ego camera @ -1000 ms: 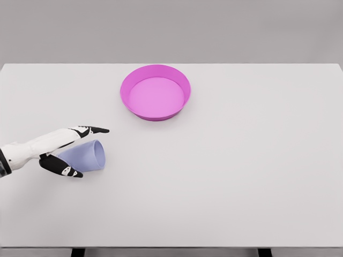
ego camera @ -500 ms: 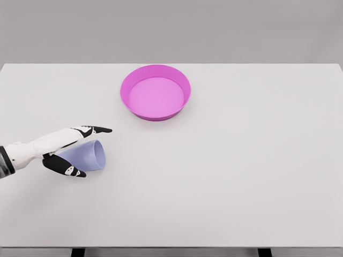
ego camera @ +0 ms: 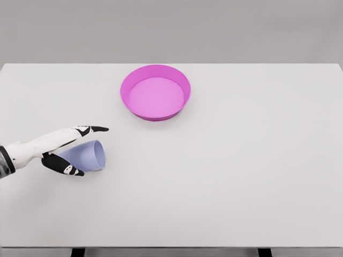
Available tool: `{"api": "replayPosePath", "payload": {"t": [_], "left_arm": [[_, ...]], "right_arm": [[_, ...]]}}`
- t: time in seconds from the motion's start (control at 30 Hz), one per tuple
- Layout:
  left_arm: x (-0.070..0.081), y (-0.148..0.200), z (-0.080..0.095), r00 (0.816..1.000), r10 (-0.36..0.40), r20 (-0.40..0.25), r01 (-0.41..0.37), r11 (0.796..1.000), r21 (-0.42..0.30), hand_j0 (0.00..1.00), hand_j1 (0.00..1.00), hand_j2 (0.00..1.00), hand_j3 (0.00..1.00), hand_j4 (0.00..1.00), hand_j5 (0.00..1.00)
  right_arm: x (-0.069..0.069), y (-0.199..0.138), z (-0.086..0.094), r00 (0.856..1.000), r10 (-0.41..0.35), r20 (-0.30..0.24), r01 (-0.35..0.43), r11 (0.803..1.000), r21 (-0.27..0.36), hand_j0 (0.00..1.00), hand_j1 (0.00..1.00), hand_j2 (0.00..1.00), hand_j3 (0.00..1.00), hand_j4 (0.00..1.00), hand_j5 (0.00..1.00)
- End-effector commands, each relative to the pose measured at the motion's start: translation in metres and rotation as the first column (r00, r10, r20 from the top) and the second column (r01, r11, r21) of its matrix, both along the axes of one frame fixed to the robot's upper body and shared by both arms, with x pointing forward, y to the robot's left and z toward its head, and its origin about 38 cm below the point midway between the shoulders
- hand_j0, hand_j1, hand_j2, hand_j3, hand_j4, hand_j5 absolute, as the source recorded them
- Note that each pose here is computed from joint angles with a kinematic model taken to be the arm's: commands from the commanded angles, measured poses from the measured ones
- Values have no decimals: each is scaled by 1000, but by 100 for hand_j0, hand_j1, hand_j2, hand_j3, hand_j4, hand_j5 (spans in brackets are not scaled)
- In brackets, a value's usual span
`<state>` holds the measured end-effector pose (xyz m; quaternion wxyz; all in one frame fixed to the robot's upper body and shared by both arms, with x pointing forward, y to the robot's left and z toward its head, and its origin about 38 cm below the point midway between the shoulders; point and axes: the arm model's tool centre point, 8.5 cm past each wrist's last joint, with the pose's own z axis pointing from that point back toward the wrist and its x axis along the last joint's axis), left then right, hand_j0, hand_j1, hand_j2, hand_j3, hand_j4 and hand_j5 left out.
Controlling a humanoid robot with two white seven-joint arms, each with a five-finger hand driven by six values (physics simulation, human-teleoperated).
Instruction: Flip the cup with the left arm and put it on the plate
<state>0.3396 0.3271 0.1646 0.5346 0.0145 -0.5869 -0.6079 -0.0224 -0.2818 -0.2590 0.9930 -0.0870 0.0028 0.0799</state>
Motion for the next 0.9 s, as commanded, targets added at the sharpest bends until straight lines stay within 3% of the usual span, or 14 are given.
{"api": "replayPosePath", "payload": {"t": [0.0, 0.17, 0.7, 0.87], "left_arm": [[0, 0, 0, 1000, 8, -6, -8, 1000, -8, 100, 100, 100, 100, 100, 100], [0, 4, -9, 997, 61, -46, -60, 998, 23, 100, 100, 100, 100, 100, 100], [2, -12, -15, 998, 39, -51, -39, 999, -8, 100, 100, 100, 100, 100, 100], [4, -8, -18, 995, 73, -65, -72, 997, 20, 100, 100, 100, 100, 100, 100]], "right_arm": [[0, 0, 0, 1000, 0, 0, 0, 1000, 0, 100, 100, 100, 100, 100, 100], [0, 0, 0, 1000, 0, 0, 0, 1000, 0, 100, 100, 100, 100, 100, 100], [0, 0, 0, 1000, 0, 0, 0, 1000, 0, 100, 100, 100, 100, 100, 100], [0, 0, 0, 1000, 0, 0, 0, 1000, 0, 100, 100, 100, 100, 100, 100]]}}
